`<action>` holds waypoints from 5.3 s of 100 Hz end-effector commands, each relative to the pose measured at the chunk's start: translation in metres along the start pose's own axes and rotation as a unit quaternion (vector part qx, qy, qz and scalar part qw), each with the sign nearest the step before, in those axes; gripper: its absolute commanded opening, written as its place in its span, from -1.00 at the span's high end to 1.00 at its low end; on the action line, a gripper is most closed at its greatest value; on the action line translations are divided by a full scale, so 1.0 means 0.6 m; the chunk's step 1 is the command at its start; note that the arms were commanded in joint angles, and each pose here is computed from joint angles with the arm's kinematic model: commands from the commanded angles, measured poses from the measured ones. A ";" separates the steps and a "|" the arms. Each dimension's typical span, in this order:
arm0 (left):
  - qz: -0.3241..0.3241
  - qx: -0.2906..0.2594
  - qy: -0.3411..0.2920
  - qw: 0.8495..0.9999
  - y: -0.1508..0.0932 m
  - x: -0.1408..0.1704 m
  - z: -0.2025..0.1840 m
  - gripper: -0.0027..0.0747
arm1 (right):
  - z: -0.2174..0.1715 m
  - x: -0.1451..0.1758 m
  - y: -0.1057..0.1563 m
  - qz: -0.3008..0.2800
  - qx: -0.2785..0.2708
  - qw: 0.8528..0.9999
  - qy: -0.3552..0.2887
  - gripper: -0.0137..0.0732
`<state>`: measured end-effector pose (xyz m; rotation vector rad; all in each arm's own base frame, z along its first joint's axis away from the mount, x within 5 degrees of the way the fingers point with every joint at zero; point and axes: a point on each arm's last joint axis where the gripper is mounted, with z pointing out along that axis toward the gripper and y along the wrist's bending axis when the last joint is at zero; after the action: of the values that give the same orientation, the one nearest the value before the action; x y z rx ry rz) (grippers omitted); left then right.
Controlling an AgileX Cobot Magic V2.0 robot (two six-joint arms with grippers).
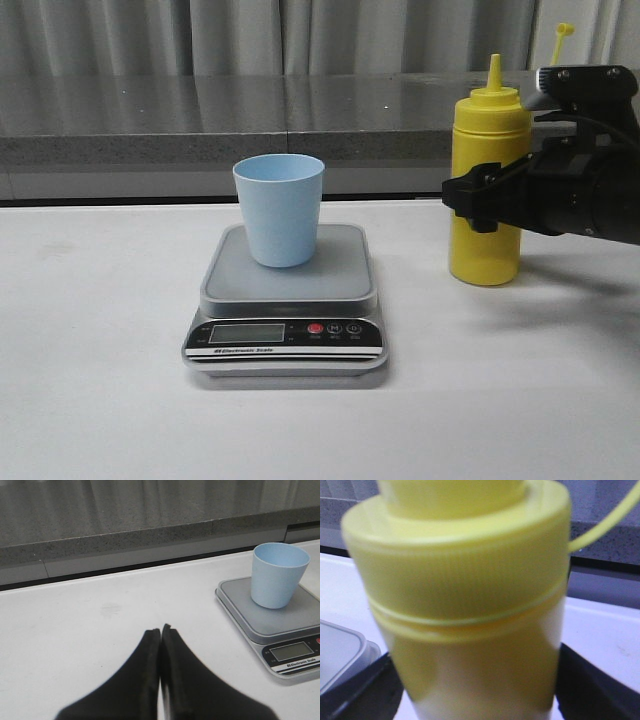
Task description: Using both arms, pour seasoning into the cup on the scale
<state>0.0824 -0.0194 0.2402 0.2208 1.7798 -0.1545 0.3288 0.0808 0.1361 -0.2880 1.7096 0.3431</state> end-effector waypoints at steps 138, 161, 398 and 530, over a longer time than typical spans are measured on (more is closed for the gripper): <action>-0.004 -0.002 -0.051 0.999 0.001 -0.027 -0.002 0.98 | -0.265 -0.099 0.020 0.057 0.117 0.989 -0.072 0.84; -0.004 -0.002 -0.051 0.999 0.001 -0.027 -0.002 0.98 | -0.314 -0.103 0.005 0.056 0.159 0.980 -0.107 0.84; -0.004 -0.002 -0.051 0.999 0.001 -0.027 -0.002 0.98 | -0.491 -0.062 0.059 -0.015 0.188 0.966 -0.178 0.84; -0.038 -0.098 -0.067 0.992 0.024 0.025 -0.017 0.98 | -0.491 -0.062 0.060 -0.016 0.188 0.966 -0.178 0.84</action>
<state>0.0739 -0.0047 0.2181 0.0198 1.7812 -0.0773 0.0566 0.0001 0.2060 0.0503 1.4860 0.0555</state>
